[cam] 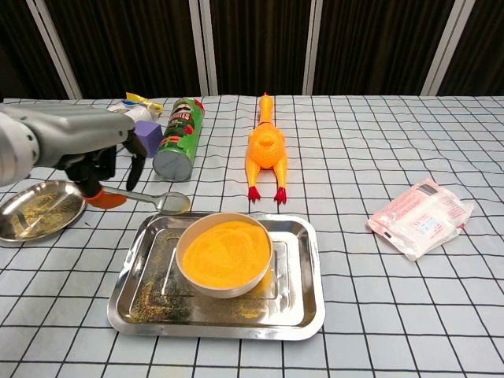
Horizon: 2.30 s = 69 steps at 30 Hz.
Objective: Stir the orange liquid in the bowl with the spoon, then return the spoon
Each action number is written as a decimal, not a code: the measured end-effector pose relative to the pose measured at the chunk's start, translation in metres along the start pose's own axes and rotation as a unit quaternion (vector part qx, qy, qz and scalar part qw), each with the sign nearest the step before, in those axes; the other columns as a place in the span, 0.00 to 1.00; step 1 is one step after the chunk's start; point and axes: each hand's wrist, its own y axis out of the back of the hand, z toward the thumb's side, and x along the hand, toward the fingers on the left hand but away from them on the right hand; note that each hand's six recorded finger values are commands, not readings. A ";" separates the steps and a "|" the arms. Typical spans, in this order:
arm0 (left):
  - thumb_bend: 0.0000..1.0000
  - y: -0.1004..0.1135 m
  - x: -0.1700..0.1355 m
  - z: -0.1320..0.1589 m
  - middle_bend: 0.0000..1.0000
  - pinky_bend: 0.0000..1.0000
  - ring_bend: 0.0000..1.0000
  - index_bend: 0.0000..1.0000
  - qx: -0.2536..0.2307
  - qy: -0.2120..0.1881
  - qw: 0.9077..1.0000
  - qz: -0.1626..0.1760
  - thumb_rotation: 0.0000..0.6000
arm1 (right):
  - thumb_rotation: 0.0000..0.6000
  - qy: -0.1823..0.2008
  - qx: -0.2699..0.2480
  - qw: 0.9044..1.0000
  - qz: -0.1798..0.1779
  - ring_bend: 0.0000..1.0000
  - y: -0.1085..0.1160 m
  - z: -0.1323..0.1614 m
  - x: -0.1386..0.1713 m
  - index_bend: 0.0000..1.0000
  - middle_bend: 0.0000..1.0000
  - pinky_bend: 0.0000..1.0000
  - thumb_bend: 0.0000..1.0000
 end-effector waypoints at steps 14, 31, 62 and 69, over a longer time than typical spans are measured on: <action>0.50 -0.005 0.016 0.058 1.00 0.97 0.99 0.51 0.036 -0.001 0.999 -0.038 1.00 | 1.00 0.001 -0.010 1.000 0.002 0.00 0.001 -0.002 -0.003 0.00 0.00 0.00 0.40; 0.33 -0.001 0.011 0.068 1.00 0.97 0.98 0.45 -0.002 -0.021 1.000 -0.015 1.00 | 1.00 0.002 -0.012 1.000 0.001 0.00 0.002 -0.001 -0.001 0.00 0.00 0.00 0.40; 0.29 -0.047 0.011 0.017 1.00 0.97 1.00 0.58 0.052 -0.064 0.991 0.105 1.00 | 1.00 0.004 -0.013 1.000 0.002 0.00 0.001 0.001 -0.001 0.00 0.00 0.00 0.41; 0.29 -0.046 0.014 0.023 1.00 0.97 1.00 0.58 0.039 -0.064 0.991 0.113 1.00 | 1.00 0.004 -0.013 1.000 0.002 0.00 0.001 0.001 -0.001 0.00 0.00 0.00 0.40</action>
